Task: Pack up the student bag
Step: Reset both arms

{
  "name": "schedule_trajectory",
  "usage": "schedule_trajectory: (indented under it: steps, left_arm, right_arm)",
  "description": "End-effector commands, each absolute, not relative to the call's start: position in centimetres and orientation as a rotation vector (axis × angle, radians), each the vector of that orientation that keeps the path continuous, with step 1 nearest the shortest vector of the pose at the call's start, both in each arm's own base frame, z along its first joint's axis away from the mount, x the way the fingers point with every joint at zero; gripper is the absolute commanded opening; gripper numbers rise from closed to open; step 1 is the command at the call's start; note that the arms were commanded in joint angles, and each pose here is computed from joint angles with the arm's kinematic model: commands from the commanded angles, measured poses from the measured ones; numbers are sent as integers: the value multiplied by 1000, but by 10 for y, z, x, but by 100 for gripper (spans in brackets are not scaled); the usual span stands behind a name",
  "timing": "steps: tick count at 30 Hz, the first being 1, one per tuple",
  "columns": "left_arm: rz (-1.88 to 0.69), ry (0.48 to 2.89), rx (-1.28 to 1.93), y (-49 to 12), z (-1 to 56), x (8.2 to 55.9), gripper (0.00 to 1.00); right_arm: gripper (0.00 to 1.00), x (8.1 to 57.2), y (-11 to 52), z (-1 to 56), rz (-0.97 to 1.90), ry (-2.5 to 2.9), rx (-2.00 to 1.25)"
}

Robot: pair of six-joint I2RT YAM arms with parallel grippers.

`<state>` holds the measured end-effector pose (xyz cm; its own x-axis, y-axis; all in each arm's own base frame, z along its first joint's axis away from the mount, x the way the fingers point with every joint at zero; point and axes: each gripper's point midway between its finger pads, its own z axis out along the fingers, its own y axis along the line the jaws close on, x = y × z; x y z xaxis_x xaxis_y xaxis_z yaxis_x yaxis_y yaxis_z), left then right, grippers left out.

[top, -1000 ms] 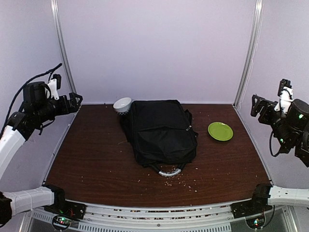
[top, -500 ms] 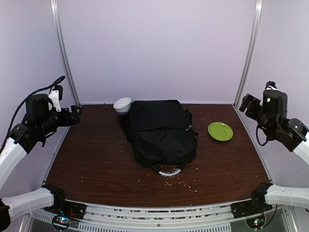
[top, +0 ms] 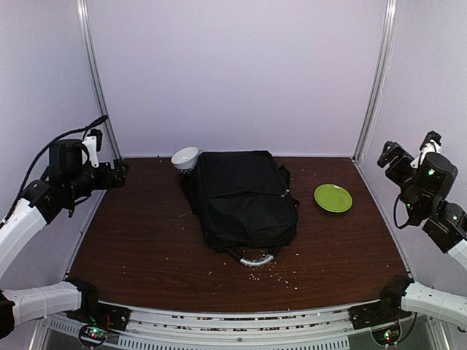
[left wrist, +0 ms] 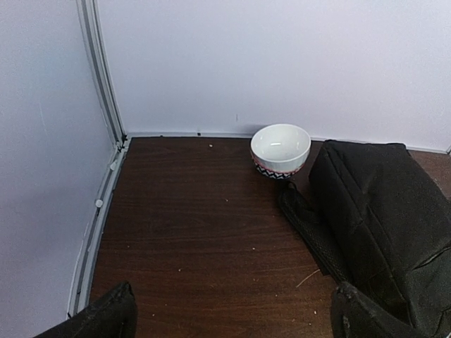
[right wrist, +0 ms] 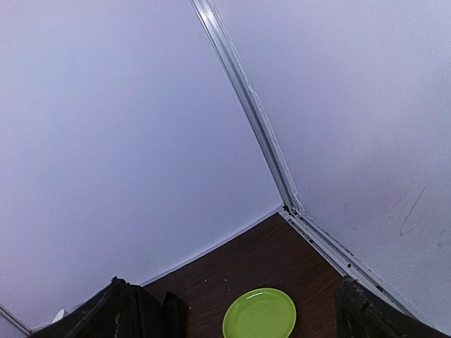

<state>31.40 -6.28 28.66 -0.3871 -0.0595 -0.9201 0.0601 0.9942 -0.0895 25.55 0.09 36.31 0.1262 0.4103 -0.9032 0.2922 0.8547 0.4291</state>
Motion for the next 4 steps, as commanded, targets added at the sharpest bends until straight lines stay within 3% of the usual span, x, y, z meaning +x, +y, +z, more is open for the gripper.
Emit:
schedule_trajectory:
  steps: [1,4]
  left_arm:
    - [-150,1904,3,-67,308,319,98]
    - [-145,1907,-7,-65,308,320,98]
  right_arm:
    - [99,260,8,360,105,1473,548]
    - [99,259,5,360,77,1459,539]
